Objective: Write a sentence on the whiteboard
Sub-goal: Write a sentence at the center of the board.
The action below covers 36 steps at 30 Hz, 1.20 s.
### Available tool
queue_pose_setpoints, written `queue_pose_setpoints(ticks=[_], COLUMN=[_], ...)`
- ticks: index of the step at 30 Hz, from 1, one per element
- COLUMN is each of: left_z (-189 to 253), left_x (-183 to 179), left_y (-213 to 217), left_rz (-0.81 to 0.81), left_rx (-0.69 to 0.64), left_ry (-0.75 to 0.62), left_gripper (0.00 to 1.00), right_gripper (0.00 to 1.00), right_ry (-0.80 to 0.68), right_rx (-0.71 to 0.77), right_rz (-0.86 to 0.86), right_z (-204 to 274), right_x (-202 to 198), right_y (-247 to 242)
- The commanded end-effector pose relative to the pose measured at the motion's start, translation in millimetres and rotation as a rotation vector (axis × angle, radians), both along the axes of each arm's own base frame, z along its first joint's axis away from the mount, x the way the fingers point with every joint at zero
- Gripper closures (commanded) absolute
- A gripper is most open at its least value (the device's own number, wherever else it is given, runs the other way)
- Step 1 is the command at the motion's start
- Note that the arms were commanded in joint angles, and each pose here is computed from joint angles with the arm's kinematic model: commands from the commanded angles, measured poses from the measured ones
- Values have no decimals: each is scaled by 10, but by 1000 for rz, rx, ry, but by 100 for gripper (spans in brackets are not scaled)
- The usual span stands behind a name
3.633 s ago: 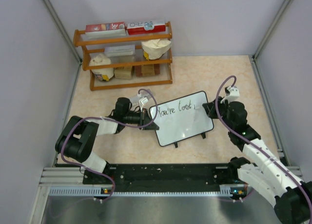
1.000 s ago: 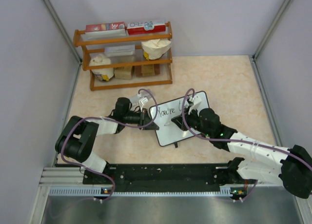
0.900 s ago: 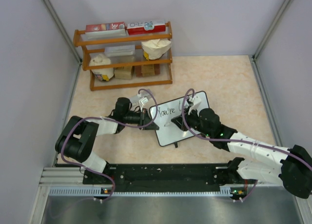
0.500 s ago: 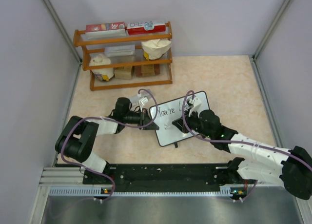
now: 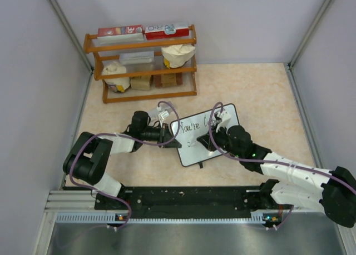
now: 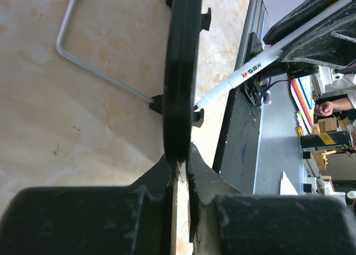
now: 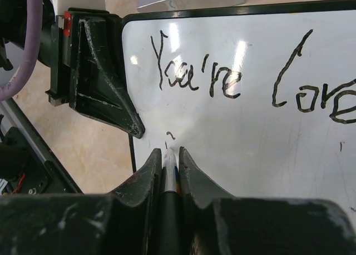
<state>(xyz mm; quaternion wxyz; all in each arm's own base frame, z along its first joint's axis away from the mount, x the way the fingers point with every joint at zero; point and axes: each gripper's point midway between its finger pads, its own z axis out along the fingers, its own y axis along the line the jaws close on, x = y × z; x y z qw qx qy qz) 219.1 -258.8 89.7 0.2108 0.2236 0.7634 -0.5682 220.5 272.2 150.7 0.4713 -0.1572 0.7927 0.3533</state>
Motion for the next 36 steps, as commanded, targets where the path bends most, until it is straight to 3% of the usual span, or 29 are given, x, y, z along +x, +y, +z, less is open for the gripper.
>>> queue_pose_setpoints(ticks=[1, 16, 36], left_z=[-33, -31, -34], left_x=[-48, -49, -48], left_y=[2, 2, 3], left_rz=[-18, -19, -18], left_rx=[7, 7, 9], left_ry=[-21, -23, -22], left_gripper=[100, 100, 100], right_gripper=[100, 100, 100], right_ry=[-69, -87, -11], right_rx=[13, 13, -35], right_rz=[-77, -106, -48], right_z=[252, 361, -3], right_x=[171, 236, 33], right_y=[-17, -29, -93])
